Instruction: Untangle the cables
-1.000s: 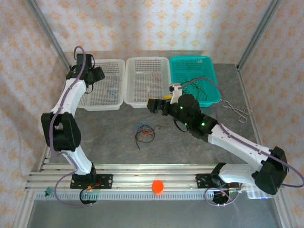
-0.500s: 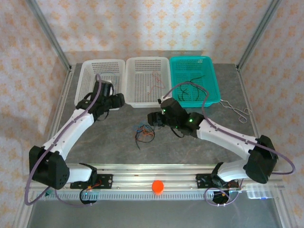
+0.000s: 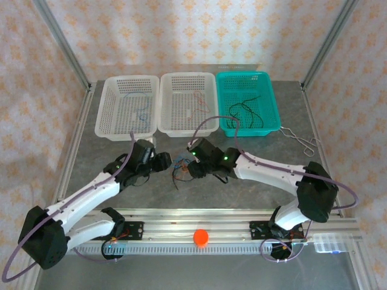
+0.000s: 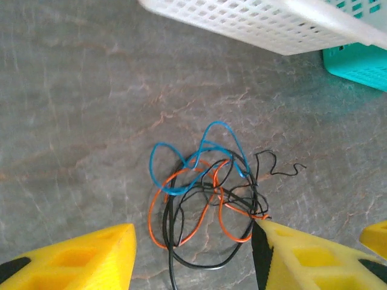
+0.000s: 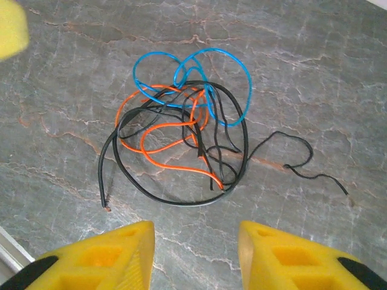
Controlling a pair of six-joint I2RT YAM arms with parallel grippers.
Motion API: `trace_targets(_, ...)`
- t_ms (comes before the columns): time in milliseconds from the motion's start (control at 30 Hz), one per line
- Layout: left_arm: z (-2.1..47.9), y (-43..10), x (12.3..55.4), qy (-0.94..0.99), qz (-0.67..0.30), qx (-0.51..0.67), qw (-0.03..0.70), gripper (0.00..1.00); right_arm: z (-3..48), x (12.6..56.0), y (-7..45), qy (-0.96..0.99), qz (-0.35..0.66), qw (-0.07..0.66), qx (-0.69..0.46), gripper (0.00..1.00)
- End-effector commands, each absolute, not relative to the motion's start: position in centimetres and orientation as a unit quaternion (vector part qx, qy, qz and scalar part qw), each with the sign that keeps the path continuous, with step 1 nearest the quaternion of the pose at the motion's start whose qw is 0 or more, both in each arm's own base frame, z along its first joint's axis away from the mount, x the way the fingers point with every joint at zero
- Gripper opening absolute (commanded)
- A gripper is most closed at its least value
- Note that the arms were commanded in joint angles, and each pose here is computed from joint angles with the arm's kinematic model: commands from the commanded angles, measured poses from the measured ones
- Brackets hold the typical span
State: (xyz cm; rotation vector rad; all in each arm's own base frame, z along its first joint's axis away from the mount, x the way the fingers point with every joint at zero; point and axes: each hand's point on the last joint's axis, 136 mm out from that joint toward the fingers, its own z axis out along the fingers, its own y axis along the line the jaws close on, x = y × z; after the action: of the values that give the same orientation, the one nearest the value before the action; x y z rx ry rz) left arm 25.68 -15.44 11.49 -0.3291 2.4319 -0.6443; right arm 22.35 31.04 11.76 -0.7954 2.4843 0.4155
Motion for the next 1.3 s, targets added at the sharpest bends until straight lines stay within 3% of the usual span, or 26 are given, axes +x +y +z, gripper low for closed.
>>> trace_targets(0,13.0,-17.0,26.0,0.877,-0.319,-0.168,0.318,0.55,11.7,23.3,32.1,0.890,0.146,0.280,-0.330,0.39)
trace_targets(267,11.5,-16.5,25.2,0.870,-0.327,-0.194,0.315,0.55,8.8,23.4,33.5,0.879,0.137,0.258,-0.378,0.40)
trace_targets(433,11.0,-15.8,25.3,0.872,-0.309,-0.206,0.319,0.53,7.6,23.5,33.8,0.877,0.129,0.246,-0.392,0.53)
trace_targets(633,10.8,-15.1,25.3,0.876,-0.289,-0.213,0.322,0.53,5.9,24.0,33.8,0.880,0.112,0.241,-0.393,0.53)
trace_targets(1267,10.8,-15.6,26.2,0.889,-0.267,-0.186,0.321,0.53,7.0,24.7,33.9,0.885,0.120,0.270,-0.360,0.15)
